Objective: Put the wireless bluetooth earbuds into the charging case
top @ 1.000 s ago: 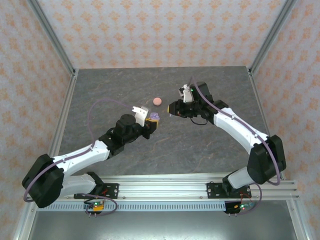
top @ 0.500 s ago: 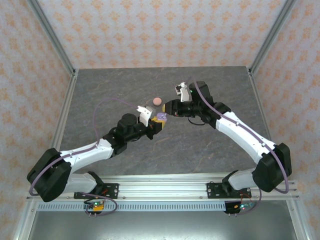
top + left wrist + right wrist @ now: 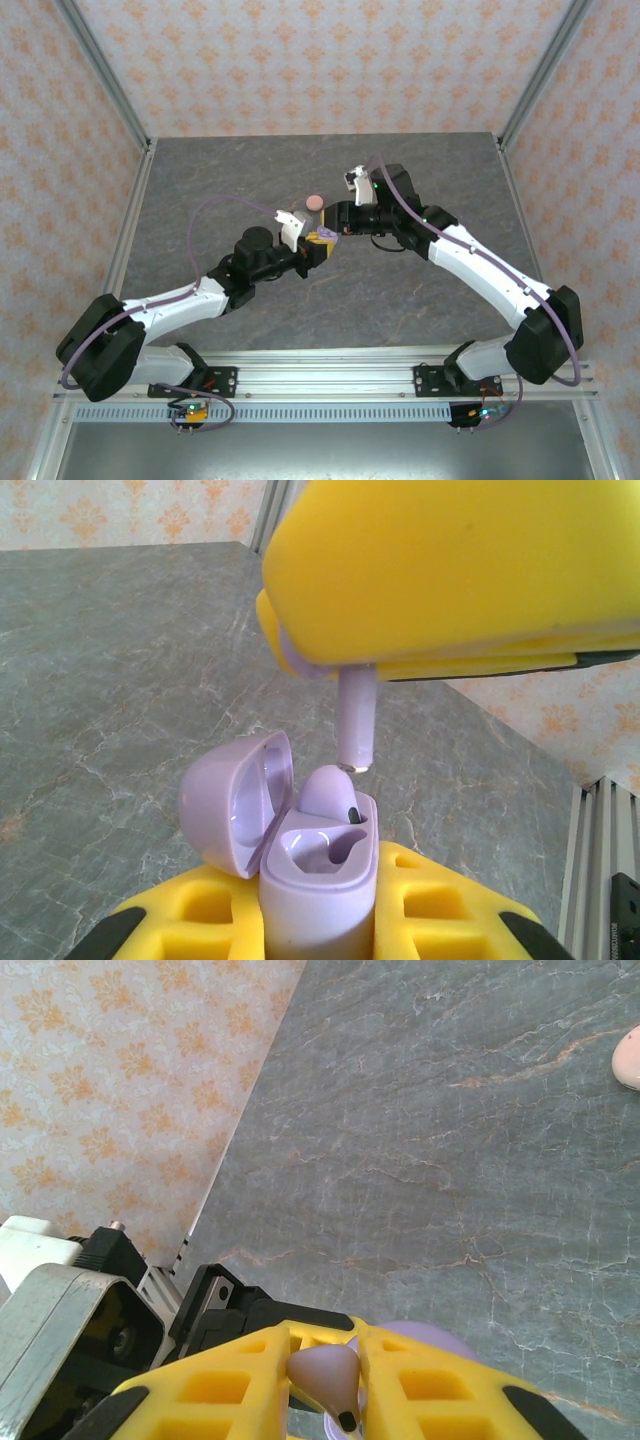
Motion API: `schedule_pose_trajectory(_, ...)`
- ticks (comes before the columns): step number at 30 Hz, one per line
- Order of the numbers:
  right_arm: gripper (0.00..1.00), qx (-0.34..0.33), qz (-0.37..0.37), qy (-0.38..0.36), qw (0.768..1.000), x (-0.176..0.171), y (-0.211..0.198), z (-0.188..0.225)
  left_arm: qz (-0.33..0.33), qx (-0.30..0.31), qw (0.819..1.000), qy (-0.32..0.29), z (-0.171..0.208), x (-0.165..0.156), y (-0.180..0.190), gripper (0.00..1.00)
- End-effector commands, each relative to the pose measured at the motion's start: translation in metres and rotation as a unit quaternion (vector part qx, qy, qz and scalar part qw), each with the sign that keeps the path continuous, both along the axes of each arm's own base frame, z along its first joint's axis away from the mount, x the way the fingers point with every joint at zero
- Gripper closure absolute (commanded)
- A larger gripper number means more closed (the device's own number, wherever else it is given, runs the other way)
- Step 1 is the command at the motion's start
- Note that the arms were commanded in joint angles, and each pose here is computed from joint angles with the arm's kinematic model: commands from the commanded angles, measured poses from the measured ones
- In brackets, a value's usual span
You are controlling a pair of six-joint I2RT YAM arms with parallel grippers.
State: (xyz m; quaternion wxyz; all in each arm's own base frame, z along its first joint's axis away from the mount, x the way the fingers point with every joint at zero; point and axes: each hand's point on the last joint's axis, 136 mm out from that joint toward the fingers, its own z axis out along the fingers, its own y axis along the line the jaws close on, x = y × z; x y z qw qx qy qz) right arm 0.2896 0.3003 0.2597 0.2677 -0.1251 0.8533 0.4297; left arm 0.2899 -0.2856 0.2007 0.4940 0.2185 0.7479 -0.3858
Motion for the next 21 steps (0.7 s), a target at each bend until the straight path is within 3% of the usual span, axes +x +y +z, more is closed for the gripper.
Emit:
schedule_pose_trajectory(1, 0.76, 0.000, 0.000, -0.027, 1.000, 0.000, 0.000, 0.017, -0.006, -0.025, 1.000, -0.016, 0.018, 0.000, -0.005, 0.90)
schedule_pose_trajectory(21, 0.76, -0.016, 0.006, -0.019, 1.000, -0.003, 0.000, 0.005, 0.011, -0.043, 0.999, -0.005, 0.028, 0.006, -0.004, 0.91)
